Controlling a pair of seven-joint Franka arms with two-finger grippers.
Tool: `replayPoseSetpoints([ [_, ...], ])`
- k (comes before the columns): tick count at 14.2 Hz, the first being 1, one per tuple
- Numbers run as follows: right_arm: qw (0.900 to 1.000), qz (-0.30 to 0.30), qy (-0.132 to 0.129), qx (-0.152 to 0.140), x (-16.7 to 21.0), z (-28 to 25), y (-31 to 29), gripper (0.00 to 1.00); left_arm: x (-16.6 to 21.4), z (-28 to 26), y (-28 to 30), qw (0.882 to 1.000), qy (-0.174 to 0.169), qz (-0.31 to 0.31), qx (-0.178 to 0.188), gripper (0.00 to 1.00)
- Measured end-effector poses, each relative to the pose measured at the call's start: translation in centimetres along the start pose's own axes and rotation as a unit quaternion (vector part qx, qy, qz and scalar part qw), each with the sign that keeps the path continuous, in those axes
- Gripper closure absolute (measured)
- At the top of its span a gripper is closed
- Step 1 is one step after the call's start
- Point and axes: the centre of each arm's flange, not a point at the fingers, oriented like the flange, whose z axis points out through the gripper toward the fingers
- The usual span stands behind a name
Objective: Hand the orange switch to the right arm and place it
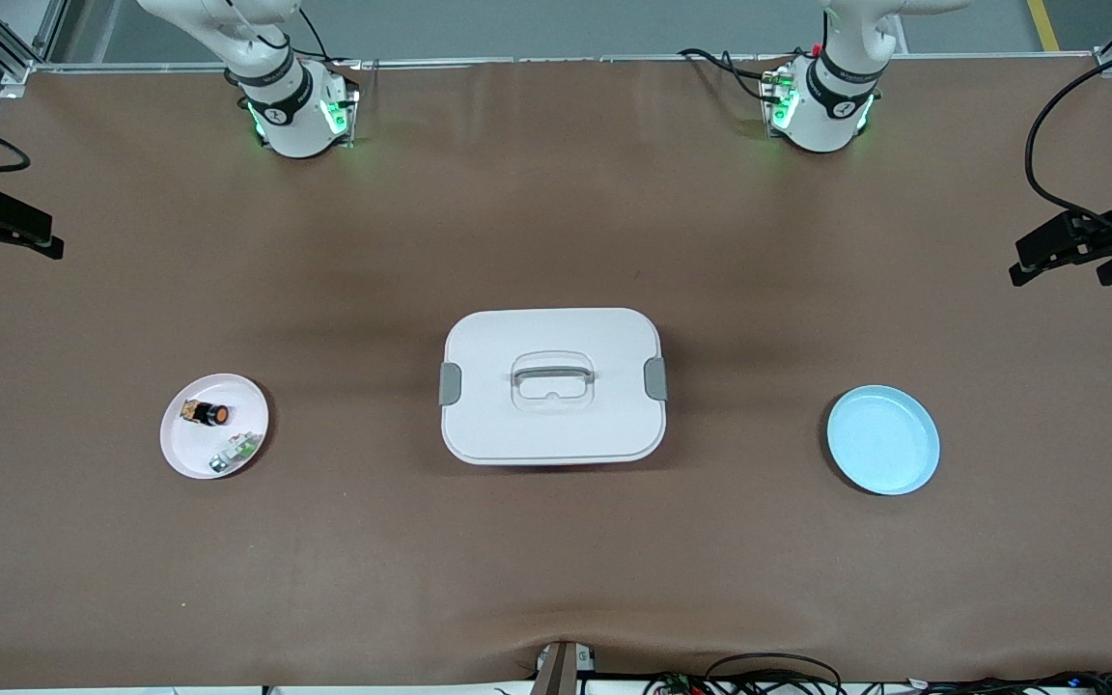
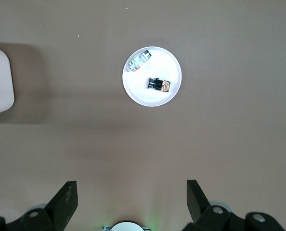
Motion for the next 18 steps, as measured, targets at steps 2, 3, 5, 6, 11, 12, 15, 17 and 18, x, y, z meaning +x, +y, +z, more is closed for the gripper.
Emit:
replayPoseSetpoints([
  [2, 1.000, 0.006, 0.000, 0.002, -0.1, 0.0, 0.6, 0.00, 0.0, 0.0, 0.0, 1.000, 0.000, 0.000, 0.000, 0.00],
  [3, 1.000, 0.006, 0.001, 0.005, -0.1, 0.0, 0.7, 0.00, 0.0, 0.0, 0.0, 1.000, 0.000, 0.000, 0.000, 0.00],
  [5, 1.000, 0.008, 0.004, 0.020, -0.2, -0.1, 0.8, 0.00, 0.0, 0.0, 0.0, 1.000, 0.000, 0.000, 0.000, 0.00],
  [6, 1.000, 0.010, 0.006, 0.026, -0.3, -0.2, 1.0, 0.00, 0.0, 0.0, 0.0, 1.000, 0.000, 0.000, 0.000, 0.00],
  [11, 0.999, 0.012, 0.015, 0.034, -0.6, -0.8, 1.2, 0.00, 0.0, 0.0, 0.0, 1.000, 0.000, 0.000, 0.000, 0.00],
  [12, 0.999, 0.012, 0.016, 0.034, -0.7, -1.0, 1.2, 0.00, 0.0, 0.0, 0.0, 1.000, 0.000, 0.000, 0.000, 0.00],
  [15, 0.999, 0.014, 0.019, 0.034, -0.9, -1.2, 1.1, 0.00, 0.0, 0.0, 0.0, 1.000, 0.000, 0.000, 0.000, 0.00],
  [17, 0.999, 0.031, 0.019, 0.034, -1.0, -1.3, 1.1, 0.00, 0.0, 0.0, 0.0, 1.000, 0.000, 0.000, 0.000, 0.00],
  [18, 0.998, 0.041, 0.020, 0.035, -1.1, -1.4, 1.0, 0.00, 0.0, 0.0, 0.0, 1.000, 0.000, 0.000, 0.000, 0.00],
])
